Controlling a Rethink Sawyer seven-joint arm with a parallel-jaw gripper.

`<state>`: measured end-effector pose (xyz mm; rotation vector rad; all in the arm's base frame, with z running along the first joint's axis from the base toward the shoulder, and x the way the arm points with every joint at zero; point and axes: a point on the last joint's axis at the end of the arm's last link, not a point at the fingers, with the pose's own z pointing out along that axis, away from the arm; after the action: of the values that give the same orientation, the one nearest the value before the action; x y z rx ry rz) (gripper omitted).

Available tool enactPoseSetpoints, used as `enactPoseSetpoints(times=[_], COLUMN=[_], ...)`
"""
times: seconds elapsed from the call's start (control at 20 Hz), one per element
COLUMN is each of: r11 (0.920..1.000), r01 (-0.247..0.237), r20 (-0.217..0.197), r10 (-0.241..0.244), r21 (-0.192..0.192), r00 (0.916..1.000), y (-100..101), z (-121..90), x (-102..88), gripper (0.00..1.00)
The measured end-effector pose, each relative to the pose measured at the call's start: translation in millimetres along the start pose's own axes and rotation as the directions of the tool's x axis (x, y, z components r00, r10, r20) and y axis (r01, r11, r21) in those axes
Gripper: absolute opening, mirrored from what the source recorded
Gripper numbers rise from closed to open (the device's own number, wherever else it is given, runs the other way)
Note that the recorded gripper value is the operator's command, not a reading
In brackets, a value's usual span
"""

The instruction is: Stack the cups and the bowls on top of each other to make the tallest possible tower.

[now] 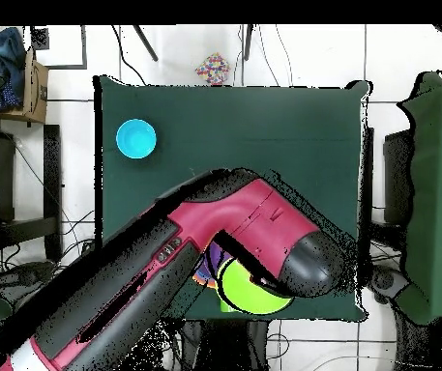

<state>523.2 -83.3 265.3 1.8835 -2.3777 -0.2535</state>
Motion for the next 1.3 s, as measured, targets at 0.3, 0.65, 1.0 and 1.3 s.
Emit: enactPoseSetpoints(times=[0.3,0.65,1.0,1.3], r11=[1.0000,0.9999,0.9993,0.9978], r01=[0.002,0.002,-0.004,-0.008], r20=[0.003,0.017,0.040,0.042], r10=[-0.002,-0.002,0.002,0.006], r21=[0.002,0.011,0.038,0.066], r00=[1.0000,0.9998,0.9992,0.9991], y=[0,0,-1,-5], z=[1,4,9,11], x=[-2.4,-6.8,-13.0,-13.8], gripper=[0.00,0.00,0.00,0.00])
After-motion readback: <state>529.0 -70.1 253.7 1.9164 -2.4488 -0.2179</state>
